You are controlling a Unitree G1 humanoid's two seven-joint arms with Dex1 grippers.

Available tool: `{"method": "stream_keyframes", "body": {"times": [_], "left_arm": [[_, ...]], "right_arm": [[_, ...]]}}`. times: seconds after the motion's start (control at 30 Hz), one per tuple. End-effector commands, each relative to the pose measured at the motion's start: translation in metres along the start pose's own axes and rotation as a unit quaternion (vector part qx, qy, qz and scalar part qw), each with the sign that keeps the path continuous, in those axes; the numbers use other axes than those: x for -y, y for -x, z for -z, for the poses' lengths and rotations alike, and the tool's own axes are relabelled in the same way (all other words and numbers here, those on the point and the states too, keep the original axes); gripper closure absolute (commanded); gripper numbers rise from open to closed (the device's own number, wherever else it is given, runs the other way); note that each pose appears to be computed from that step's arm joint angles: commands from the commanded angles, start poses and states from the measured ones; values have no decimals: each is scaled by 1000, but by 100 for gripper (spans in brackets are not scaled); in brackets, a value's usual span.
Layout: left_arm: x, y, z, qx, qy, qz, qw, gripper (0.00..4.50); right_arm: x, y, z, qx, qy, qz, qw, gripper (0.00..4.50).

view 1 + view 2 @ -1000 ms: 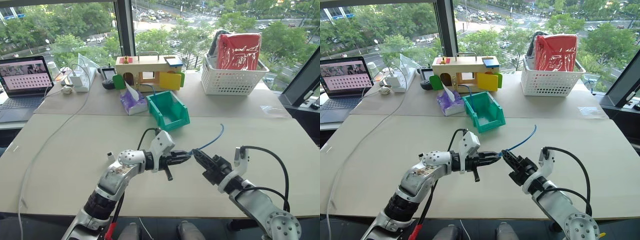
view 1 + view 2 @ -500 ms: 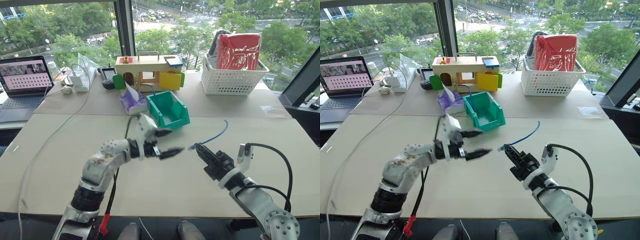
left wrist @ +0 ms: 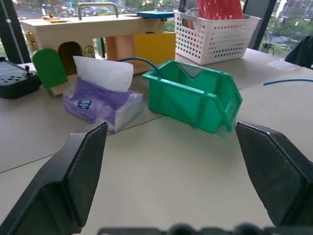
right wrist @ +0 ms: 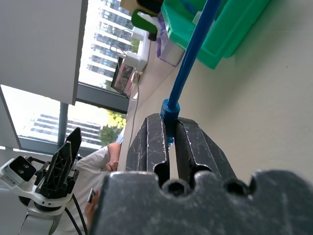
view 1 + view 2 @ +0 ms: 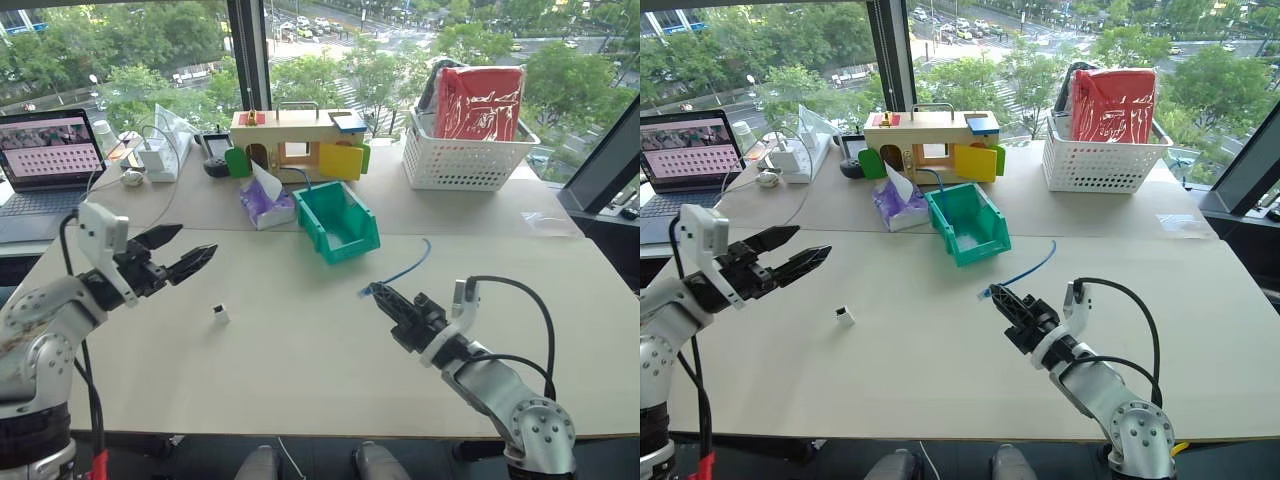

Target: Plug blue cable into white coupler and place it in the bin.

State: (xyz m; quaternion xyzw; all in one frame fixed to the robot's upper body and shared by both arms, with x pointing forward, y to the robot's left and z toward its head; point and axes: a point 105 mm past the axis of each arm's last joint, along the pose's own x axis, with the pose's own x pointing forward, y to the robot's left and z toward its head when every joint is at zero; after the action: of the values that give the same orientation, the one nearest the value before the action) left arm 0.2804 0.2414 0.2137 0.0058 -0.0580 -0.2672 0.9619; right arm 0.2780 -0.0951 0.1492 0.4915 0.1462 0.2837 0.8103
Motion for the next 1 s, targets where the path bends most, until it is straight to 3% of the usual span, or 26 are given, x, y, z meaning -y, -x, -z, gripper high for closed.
{"method": "stream_keyframes", "body": {"times": [0.03, 0.17, 0.43, 0.8, 1.0], "left_arm": [[22, 22, 21, 8, 22, -33, 999, 3], [36, 34, 63, -17, 51, -91, 994, 3], [47, 14, 102, -59, 51, -181, 980, 3], [44, -7, 127, -106, 84, -246, 960, 3], [60, -25, 141, -135, 92, -237, 958, 3]], "right_arm": [[-8, -3, 2, -15, -11, -27, 999, 450], [-8, -7, 3, -17, -21, -29, 999, 450], [-9, -6, 4, -13, -15, -30, 999, 450], [-12, -3, 0, -1, 14, -28, 1000, 450], [-13, 0, -1, 0, 38, -24, 999, 450]]}}
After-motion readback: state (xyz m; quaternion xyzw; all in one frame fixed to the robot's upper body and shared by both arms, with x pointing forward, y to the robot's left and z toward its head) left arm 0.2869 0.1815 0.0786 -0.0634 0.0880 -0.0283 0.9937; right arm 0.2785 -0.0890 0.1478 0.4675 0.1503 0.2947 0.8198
